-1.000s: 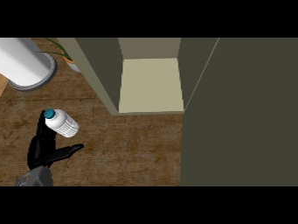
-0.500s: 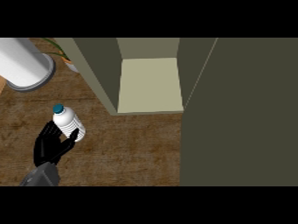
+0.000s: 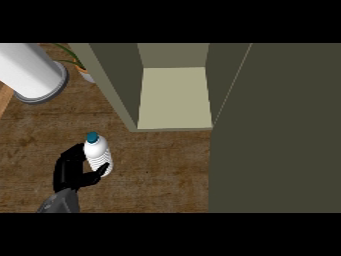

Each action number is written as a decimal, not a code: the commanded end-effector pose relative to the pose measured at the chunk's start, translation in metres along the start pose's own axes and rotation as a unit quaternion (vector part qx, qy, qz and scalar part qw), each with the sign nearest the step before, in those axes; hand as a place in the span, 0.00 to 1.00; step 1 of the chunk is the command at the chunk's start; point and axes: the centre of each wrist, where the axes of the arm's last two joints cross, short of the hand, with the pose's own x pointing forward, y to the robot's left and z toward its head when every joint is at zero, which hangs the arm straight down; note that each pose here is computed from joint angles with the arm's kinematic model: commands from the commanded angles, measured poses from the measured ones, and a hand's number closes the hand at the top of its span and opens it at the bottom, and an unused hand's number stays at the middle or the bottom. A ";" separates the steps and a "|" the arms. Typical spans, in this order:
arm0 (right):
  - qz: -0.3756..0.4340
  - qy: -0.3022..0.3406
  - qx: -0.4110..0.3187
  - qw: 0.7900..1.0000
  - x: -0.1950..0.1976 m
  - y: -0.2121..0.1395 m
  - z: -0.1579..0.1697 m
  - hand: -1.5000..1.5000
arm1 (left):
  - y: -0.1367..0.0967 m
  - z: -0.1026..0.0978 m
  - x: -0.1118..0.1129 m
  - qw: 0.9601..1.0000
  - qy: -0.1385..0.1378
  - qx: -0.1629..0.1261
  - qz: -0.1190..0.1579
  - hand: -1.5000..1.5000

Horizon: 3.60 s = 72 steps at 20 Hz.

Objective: Pick up the bottled water, place it into the cabinet and close the cabinet

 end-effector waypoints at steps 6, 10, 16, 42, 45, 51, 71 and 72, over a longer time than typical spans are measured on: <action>-0.016 -0.018 0.001 1.000 0.007 -0.001 -0.002 0.00 | -0.049 0.027 -0.027 0.996 -0.021 -0.075 0.039 1.00; -0.015 -0.015 0.000 1.000 0.015 -0.005 -0.001 0.00 | -0.074 -0.001 -0.018 0.994 -0.013 -0.098 0.055 1.00; -0.018 -0.012 0.001 1.000 0.023 0.005 -0.005 0.00 | -0.094 -0.007 -0.011 0.992 0.004 -0.111 0.060 1.00; -0.014 -0.025 -0.001 1.000 -0.005 -0.012 -0.004 0.00 | -0.264 -0.069 0.094 0.991 -0.038 -0.085 -0.099 1.00; -0.016 -0.035 0.008 0.999 -0.002 -0.007 -0.009 0.00 | -0.260 -0.079 0.097 0.990 -0.028 -0.077 -0.117 1.00; -0.009 -0.031 0.021 0.999 -0.004 -0.015 -0.009 0.00 | -0.240 -0.098 0.107 0.972 -0.058 -0.044 -0.223 1.00; -0.010 -0.046 0.034 0.998 -0.007 -0.019 -0.014 0.00 | -0.216 -0.113 0.107 0.948 -0.080 0.063 -0.302 0.00; -0.018 -0.031 0.040 0.999 -0.010 -0.018 -0.010 0.00 | -0.220 -0.112 0.109 0.945 -0.091 0.072 -0.307 0.00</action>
